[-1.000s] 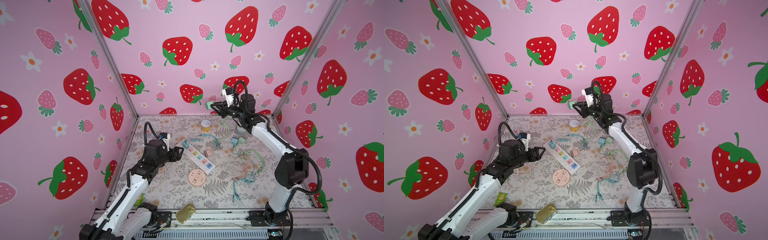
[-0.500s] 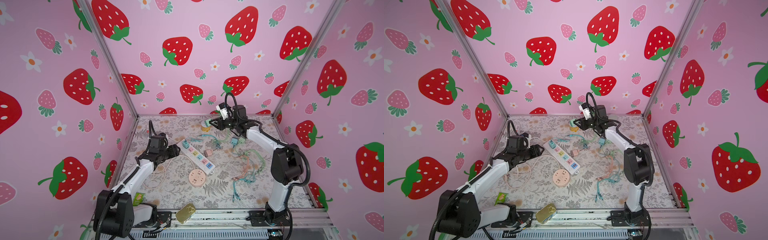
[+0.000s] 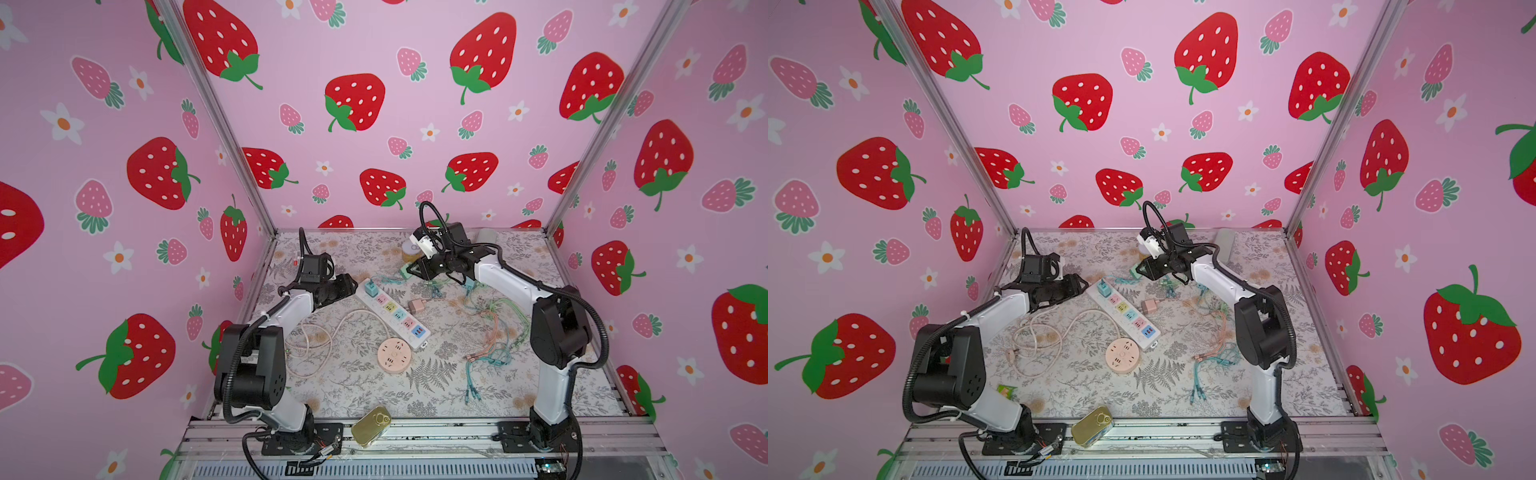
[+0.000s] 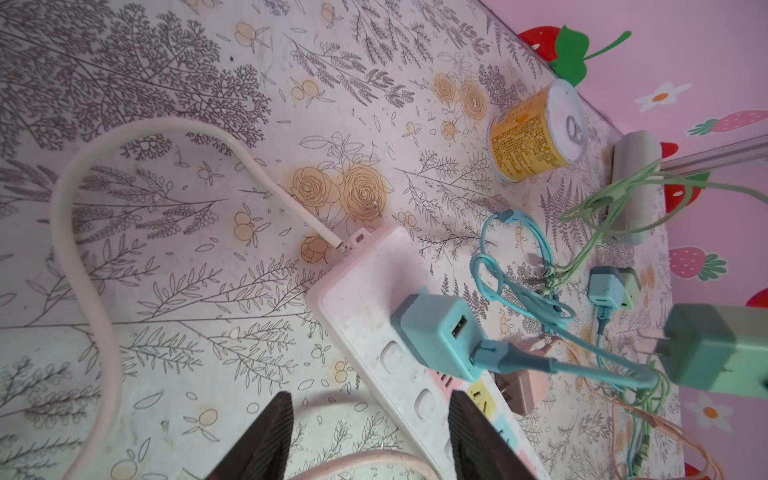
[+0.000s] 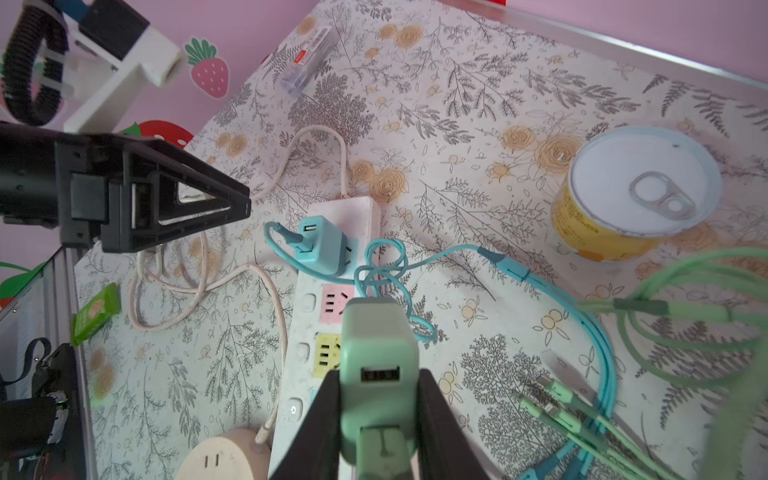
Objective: Insert the plug
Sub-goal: 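Carry the mint-green plug over the power strip while the left gripper withdraws, then align the plug above the socket beside the teal charger with the right gripper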
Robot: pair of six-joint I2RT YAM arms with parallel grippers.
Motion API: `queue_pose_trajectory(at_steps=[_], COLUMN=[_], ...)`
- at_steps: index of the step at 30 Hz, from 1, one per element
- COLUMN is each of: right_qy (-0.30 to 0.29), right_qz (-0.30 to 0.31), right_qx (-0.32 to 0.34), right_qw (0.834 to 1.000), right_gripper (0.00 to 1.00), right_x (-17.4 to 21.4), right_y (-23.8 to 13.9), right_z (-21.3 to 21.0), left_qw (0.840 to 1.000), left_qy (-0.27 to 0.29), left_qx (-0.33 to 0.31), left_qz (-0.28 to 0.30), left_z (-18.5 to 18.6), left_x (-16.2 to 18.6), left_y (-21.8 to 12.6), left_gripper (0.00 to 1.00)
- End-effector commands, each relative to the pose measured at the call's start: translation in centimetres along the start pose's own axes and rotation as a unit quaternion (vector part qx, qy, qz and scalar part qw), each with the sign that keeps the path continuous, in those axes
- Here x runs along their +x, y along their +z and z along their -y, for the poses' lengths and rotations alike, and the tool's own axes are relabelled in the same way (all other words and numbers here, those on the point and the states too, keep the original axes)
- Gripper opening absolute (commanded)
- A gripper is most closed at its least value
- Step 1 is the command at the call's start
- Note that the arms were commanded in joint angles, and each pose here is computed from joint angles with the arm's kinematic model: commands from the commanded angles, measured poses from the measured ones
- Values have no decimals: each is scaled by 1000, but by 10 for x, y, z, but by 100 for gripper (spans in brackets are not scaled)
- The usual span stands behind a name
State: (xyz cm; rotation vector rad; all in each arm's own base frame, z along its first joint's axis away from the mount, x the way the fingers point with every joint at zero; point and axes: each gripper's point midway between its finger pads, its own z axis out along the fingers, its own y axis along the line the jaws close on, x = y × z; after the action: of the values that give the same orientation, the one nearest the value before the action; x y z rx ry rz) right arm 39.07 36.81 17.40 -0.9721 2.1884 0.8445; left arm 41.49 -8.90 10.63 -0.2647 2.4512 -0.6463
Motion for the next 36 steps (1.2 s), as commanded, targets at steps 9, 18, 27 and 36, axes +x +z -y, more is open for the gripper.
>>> queue_pose_trajectory(at_steps=[9,18,27,36], right_qy=[-29,-38,-42,-45], right_qz=[-61,-73,-87,-106], right_qx=[32,14,-3,7], right_qw=[997,997,995,993], right_gripper=[11,11,11,11], right_x=[26,35,47,56], right_y=[6,13,28,41], right_z=[-10,-29,-42,-48], left_qw=[999,998,997,996], left_qy=[16,2,2,-1], left_qx=[22,-2,-26,-32], left_qz=[-31,-56,-67,-80], left_z=[4,-9,-20,-25], left_x=[-10,-3,-1,2], left_y=[28,40,48,57], left_gripper=[57,47,42,37])
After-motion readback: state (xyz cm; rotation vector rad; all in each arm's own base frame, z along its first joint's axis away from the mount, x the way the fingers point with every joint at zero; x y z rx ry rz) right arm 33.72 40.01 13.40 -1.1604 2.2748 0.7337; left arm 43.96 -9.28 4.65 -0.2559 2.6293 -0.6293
